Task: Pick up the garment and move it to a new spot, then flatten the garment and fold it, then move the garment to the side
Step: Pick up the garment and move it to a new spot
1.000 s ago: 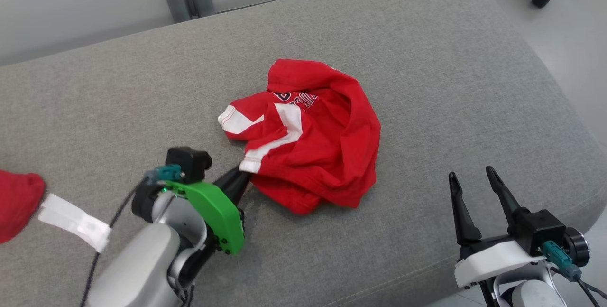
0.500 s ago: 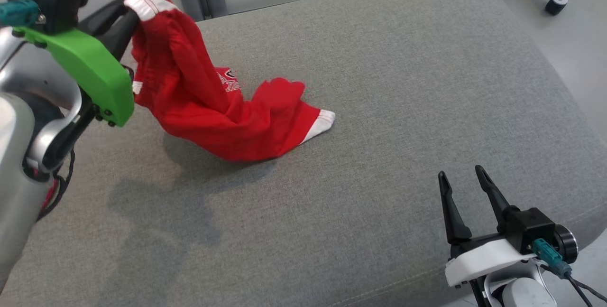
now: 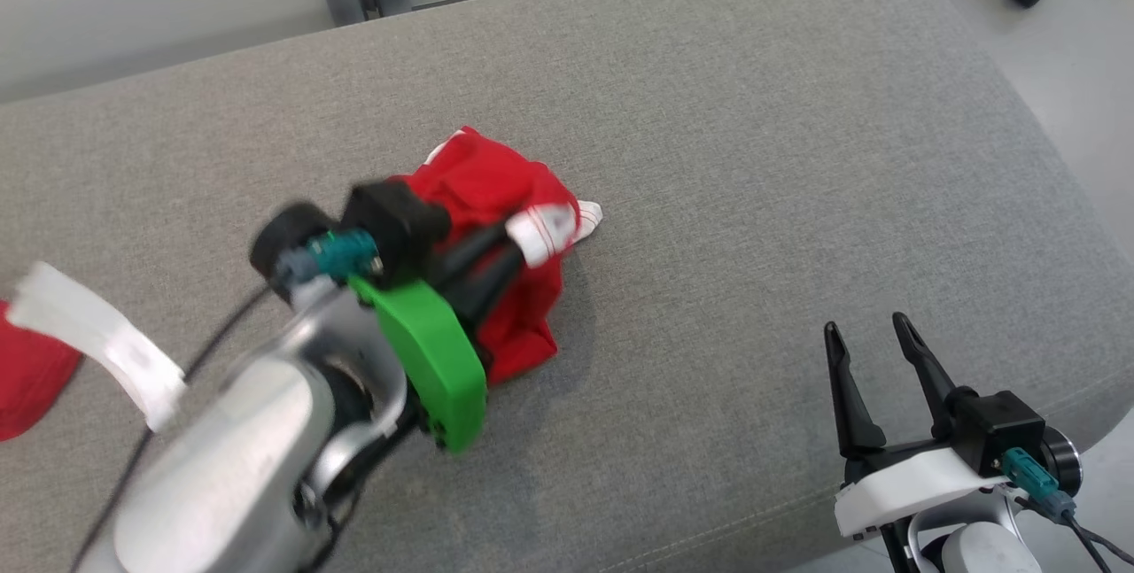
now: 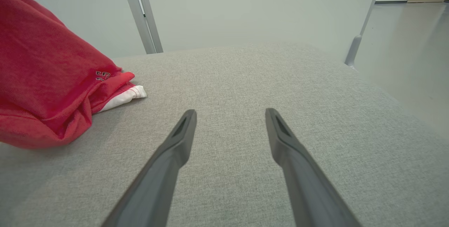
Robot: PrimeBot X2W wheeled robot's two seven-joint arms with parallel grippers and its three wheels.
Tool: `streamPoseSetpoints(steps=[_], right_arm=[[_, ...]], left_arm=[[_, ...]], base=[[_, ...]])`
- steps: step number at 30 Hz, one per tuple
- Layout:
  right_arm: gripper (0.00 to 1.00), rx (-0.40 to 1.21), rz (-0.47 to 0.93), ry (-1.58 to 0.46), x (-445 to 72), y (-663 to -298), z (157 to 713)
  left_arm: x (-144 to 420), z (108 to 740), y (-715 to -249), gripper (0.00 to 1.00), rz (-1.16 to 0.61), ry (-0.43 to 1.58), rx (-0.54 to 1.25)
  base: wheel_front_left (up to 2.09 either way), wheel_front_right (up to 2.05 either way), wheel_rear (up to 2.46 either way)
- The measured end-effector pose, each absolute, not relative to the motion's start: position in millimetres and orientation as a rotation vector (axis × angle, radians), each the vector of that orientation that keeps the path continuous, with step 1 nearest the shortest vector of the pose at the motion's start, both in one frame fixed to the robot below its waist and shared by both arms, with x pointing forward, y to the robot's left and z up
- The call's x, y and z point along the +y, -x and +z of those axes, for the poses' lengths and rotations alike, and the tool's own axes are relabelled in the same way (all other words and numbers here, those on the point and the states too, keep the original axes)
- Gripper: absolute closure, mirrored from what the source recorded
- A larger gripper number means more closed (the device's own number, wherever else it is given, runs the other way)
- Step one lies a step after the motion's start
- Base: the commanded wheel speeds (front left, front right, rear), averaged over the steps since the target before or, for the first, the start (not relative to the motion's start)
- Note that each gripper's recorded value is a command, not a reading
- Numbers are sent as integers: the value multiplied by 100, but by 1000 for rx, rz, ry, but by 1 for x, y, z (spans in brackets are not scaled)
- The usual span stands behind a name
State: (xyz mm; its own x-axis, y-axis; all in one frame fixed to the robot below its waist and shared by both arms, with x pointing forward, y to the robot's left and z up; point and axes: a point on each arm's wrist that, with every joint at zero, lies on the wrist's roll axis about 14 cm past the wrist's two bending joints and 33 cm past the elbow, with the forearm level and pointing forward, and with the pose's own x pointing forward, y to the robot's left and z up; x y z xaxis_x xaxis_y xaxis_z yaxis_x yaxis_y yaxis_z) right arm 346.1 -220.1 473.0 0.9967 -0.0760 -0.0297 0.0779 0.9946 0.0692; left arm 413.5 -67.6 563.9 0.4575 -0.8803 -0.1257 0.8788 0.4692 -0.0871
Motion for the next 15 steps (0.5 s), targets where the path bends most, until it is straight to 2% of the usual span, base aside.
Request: streamPoseSetpoints(steps=[4,8,11,15], right_arm=[[0,36,-67,-68,-217,-348,470],[0,47,-52,-53,-214,-350,467],[0,56,-23,-45,-206,-354,464],[0,60,18,-31,-197,-359,462]], left_arm=[[-55,483,-366,100,-1060,81,403],[-12,419,-342,100,-921,72,560],[30,394,-346,100,-776,63,588],[84,387,-365,100,-611,12,536]], base=[[0,0,0],[0,0,0],[0,0,0],[0,0,0]])
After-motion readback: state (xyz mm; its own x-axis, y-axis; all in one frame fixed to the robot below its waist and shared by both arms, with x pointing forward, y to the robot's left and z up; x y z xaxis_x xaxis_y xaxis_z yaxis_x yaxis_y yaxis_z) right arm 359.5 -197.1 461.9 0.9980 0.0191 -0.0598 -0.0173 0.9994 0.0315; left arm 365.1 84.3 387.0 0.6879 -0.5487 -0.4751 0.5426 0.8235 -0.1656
